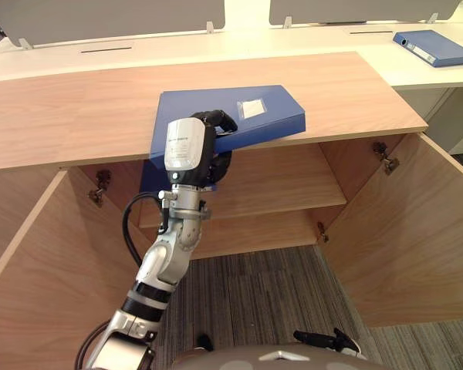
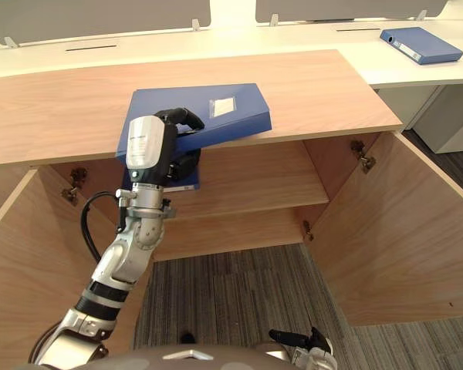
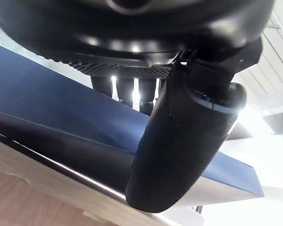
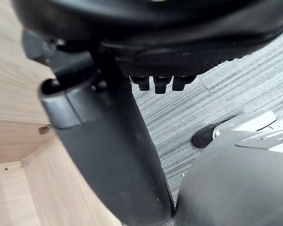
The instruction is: Walk over to the cabinet, pick up the folder, carry it to the office cabinet, place the folder inside the office cabinet, then close the office cabinet door
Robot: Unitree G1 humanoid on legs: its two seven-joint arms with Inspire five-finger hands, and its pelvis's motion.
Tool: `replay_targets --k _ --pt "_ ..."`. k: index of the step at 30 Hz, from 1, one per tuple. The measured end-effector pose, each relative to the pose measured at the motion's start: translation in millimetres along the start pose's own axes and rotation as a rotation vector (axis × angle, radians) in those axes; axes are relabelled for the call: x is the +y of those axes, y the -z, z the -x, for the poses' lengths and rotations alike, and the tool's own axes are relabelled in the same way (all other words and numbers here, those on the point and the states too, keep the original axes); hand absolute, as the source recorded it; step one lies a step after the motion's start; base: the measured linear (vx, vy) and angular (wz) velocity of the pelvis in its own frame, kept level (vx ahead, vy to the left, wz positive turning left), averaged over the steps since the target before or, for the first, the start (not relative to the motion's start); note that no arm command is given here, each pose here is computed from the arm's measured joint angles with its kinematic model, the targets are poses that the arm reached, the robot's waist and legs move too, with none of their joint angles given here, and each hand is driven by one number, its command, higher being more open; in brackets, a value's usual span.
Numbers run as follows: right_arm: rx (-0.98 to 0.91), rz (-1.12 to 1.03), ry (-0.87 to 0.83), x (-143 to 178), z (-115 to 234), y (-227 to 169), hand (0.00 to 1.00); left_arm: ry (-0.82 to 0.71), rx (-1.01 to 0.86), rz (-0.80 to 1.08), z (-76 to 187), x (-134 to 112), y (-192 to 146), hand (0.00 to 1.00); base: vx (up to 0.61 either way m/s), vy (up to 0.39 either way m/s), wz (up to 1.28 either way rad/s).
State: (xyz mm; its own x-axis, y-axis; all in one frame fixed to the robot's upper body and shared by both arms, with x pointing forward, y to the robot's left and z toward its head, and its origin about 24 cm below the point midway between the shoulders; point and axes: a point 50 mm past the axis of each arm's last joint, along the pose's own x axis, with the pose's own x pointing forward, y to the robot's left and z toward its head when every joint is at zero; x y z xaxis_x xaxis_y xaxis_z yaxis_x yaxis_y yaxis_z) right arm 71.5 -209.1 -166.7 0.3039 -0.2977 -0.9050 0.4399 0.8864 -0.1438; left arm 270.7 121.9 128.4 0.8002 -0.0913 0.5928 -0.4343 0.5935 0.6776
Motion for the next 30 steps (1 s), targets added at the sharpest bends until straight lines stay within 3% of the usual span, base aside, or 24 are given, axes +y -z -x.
replay_targets --k 3,10,19,24,30 --pt "-0.071 0.012 -0.010 3.5 2.8 -9.5 1.00 -0.063 0.003 0.092 3.8 12.0 -10.1 0.00 -0.01 0.001 -0.13" --pt "-0.432 -0.069 -0.079 20.8 33.3 -65.0 1.00 -0.239 0.026 0.381 15.4 46.1 -30.9 0.00 -0.06 -0.003 -0.16" --pt "-1.015 -0.303 -0.177 20.9 125.4 -154.6 1.00 -0.375 0.104 0.837 36.3 75.8 -34.6 0.00 -0.07 0.011 -0.09" --pt "-1.246 -0.368 -0.198 11.6 166.7 -180.1 1.00 -0.370 0.056 1.089 35.4 84.0 -38.7 0.00 0.00 0.008 -0.04" --pt "-1.428 -0.413 -0.154 -6.8 191.4 -205.6 1.00 -0.286 0.034 1.412 34.2 82.8 -33.0 0.00 -0.02 0.021 -0.12"
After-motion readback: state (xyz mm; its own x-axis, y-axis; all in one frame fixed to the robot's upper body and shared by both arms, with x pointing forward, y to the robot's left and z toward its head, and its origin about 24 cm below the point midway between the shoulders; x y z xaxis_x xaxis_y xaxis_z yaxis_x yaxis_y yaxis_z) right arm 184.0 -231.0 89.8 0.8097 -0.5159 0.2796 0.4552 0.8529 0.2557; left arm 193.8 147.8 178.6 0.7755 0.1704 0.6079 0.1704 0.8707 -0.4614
